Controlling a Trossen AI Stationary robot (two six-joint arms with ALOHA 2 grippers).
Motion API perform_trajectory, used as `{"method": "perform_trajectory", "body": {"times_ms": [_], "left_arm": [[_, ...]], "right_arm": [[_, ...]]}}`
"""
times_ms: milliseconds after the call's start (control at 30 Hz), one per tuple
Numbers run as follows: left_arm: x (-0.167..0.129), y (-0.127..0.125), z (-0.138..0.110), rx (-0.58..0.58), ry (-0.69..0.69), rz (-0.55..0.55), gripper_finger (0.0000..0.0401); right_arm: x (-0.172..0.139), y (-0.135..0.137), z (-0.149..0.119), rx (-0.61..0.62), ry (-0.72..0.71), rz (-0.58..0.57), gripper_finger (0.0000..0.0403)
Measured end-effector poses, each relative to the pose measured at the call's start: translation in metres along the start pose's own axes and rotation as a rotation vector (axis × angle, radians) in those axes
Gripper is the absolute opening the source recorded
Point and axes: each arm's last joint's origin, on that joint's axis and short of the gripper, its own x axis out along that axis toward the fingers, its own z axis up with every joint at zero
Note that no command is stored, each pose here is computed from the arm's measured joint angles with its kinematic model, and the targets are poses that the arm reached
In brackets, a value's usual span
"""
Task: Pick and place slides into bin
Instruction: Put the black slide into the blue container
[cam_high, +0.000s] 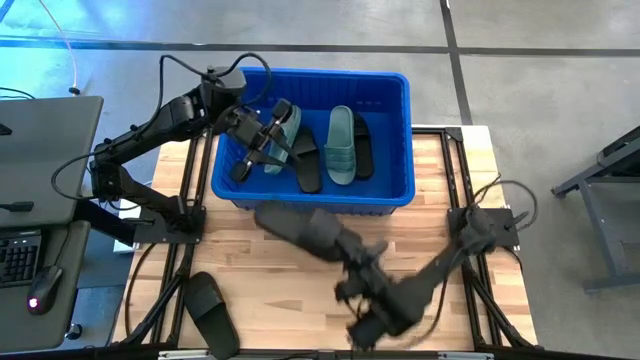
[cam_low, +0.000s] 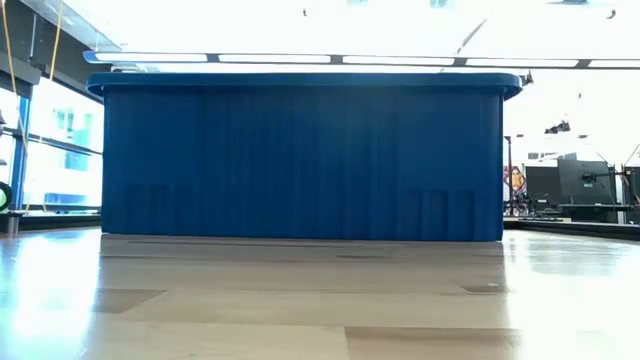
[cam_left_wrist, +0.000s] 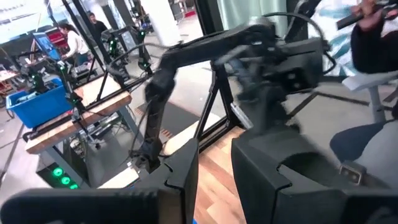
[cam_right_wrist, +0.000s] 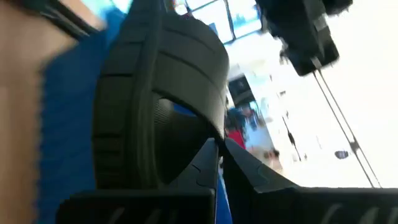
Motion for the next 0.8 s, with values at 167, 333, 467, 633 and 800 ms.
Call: {"method": "perform_trajectory", "body": {"times_ms": [167, 333, 467, 633, 800], "left_arm": [[-0.003, -0.002, 0.005, -0.005, -0.029, -0.014, 0.0085], [-0.007, -0.006, 0.008, -0.001, -0.042, -0.030, 0.0085], [-0.010, -0.009, 0.012, 0.009, -0.049, -0.027, 0.0085], [-0.016, -0.014, 0.017, 0.024, -0.058, -0.028, 0.0085], [-0.022, -0.021, 0.021, 0.059, -0.052, -0.027, 0.0085]], "right_arm": [[0.050, -0.056, -0.016, 0.070, 0.129, -0.023, 0.0000], [0.112, -0.082, -0.041, 0.137, 0.345, 0.139, 0.0000], [0.158, -0.079, -0.056, 0.101, 0.461, 0.192, 0.0000], [0.213, -0.044, -0.071, 0.134, 0.472, 0.398, 0.0000], [0.247, 0.002, -0.078, 0.083, 0.279, 0.511, 0.0000]]}}
